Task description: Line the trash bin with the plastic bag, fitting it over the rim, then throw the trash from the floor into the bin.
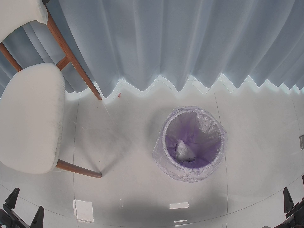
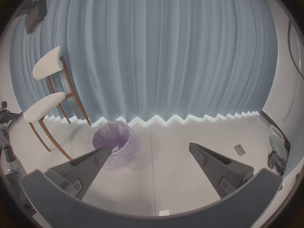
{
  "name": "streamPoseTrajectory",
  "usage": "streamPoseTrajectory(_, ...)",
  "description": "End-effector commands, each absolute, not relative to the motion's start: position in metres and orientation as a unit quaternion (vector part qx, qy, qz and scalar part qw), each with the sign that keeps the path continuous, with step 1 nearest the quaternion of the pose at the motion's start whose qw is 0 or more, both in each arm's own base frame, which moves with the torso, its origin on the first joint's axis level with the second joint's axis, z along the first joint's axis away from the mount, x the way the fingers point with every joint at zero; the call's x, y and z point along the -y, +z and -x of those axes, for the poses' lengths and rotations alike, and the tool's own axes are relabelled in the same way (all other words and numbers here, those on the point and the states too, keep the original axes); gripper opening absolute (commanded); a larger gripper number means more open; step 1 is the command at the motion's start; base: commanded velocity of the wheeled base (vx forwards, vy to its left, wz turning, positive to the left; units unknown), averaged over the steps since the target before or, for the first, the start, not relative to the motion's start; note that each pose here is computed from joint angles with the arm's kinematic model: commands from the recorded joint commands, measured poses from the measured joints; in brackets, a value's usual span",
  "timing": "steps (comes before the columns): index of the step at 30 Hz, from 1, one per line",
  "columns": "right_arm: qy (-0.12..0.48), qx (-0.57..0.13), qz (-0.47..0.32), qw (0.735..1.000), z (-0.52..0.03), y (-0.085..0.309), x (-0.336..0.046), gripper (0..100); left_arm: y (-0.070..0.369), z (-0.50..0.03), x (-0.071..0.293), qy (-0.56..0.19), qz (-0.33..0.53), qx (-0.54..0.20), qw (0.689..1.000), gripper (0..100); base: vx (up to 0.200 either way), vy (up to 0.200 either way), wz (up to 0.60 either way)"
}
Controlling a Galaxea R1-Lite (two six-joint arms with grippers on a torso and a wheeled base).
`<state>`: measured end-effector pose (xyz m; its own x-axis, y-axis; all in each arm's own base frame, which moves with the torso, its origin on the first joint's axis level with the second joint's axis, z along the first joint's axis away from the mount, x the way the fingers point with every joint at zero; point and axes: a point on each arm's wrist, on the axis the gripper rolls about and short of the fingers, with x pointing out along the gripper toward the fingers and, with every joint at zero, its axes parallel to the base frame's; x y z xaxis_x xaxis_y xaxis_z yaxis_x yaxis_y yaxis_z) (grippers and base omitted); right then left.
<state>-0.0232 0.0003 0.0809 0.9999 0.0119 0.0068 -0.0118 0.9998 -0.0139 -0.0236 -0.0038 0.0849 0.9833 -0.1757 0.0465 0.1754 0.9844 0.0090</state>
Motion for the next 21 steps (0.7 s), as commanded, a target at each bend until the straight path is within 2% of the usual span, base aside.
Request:
streamPoseTrajectory(1,0.003,0.0,0.002,1.0,0.0227,0.0757,-0.0002,100,0.0796,0.023,-0.0044,0.094,0.009,0.019,0.995,100,0.0,0.0,0.0)
streamPoseTrajectory(3,0.003,0.001,0.002,1.0,0.0227,0.0758,-0.0002,100,0.0784,0.0226,-0.0007,0.012,0.009,0.012,1.0,100,0.0,0.0,0.0)
streamPoseTrajectory(5,0.003,0.001,0.002,1.0,0.0227,0.0758,-0.0002,100,0.074,0.0226,0.0007,-0.021,-0.002,-0.014,1.0,100,0.0,0.0,0.0)
streamPoseTrajectory(21,0.006,0.0,0.003,1.0,0.0227,0.0757,-0.0003,100,0.0751,0.0226,0.0001,-0.006,-0.002,-0.006,1.0,100,0.0,0.0,0.0)
